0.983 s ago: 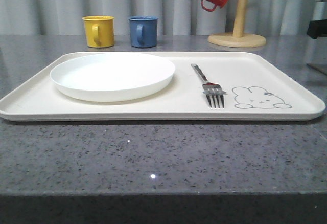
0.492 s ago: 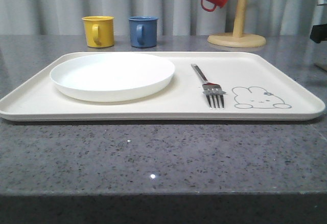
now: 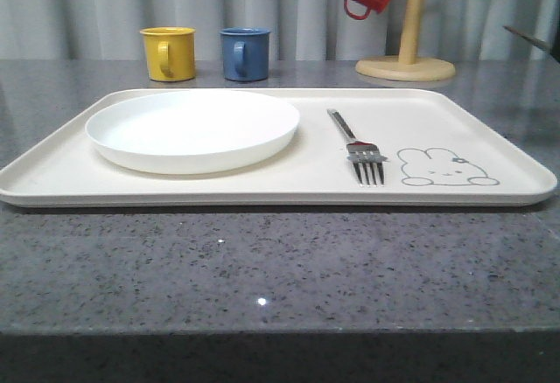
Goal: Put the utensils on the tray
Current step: 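Grasp the chopsticks and place them on the tray beside the fork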
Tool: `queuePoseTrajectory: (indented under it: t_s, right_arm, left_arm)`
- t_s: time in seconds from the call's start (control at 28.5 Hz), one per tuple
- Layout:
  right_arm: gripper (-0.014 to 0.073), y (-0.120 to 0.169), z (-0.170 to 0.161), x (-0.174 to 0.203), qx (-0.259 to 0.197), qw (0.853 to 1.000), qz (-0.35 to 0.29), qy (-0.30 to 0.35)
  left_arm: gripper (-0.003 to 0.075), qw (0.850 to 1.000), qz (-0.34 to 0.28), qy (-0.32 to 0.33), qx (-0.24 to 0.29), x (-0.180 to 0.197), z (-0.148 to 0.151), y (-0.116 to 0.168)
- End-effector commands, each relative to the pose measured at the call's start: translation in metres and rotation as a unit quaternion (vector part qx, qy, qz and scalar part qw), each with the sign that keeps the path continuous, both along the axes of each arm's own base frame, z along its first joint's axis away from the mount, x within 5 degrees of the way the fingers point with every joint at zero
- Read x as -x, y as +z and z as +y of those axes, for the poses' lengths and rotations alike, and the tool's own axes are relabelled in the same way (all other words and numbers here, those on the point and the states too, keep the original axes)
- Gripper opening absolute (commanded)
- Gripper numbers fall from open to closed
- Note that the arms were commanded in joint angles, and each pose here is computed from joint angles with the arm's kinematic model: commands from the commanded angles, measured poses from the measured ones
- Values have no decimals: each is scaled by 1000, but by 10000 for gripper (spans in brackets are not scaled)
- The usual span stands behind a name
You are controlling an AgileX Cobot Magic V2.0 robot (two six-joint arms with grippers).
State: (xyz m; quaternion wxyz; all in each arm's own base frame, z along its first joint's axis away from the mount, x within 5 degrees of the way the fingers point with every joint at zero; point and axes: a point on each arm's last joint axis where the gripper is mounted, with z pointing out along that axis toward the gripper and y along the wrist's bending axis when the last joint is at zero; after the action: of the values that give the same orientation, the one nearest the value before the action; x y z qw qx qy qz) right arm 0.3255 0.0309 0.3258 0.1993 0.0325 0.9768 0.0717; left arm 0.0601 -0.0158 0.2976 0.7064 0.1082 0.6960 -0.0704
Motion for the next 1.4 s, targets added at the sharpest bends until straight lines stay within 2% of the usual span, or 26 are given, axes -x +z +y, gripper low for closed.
queuePoseTrajectory:
  t_s: [0.0,0.18,0.28,0.49,0.98,1.12,1.37]
  right_arm:
    - [15,31,30,6,-33,998,-51,21]
    - [15,18,78,0,-50,997,-27,53]
    - [15,1,95,-7,-59,997,-5,43]
    - [15,-26,100,-21,-58,998,32,21]
    - [31,-41,102,-26,-50,997,60,18]
    - [102,-41,103,-26,-51,997,59,18]
    - [318,-38,101,-25,-51,997,54,18]
  left_arm:
    - [-18,999,-47,0,22,1,0,16]
    - [-18,999,-47,0,22,1,0,16]
    - [-18,999,-47,0,22,1,0,16]
    - [-18,999,-47,0,22,1,0,16]
    - [-18,999,-47,0,22,1,0,16]
    - [-18,999,-47,0,22,1,0,16]
    - [-18,999,-47,0,22,1,0,16]
